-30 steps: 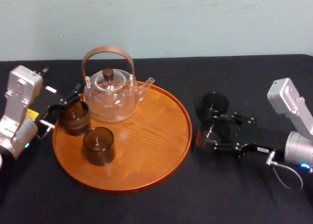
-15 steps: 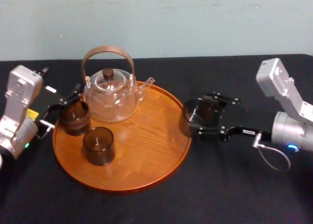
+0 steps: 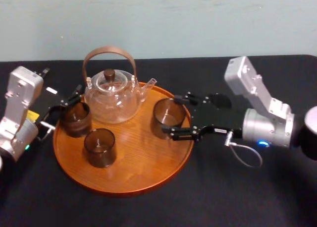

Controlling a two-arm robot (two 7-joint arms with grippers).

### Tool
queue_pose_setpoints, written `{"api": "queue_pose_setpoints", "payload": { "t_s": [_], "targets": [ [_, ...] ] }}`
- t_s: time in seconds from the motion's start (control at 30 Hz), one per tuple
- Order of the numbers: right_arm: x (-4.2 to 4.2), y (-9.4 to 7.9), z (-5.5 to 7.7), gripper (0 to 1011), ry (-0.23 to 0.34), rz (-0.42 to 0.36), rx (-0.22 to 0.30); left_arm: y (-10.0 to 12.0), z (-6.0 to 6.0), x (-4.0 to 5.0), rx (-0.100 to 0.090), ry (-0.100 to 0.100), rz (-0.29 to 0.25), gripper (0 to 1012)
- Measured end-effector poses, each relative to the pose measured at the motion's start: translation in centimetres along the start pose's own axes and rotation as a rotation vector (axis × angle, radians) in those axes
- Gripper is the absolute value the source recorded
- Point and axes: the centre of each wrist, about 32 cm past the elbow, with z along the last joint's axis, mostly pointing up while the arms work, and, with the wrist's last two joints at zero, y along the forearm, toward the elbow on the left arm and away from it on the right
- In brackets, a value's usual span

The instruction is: Pick up the glass from the table and place it on the tray.

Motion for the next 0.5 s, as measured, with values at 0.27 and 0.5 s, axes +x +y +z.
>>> {"api": "queue_pose_setpoints", "payload": {
  "t_s": [0.27,0.5],
  "targets": [
    [-0.37,1.9,-0.5,898,0.019,0.028,0.007,0.0,0.0,0.0,0.0,0.0,0.0,1001],
    [-0.78,2.7,-1.4,898,0.039,0.038,-0.007,0.0,0.0,0.0,0.0,0.0,0.0,1001]
  ]
}}
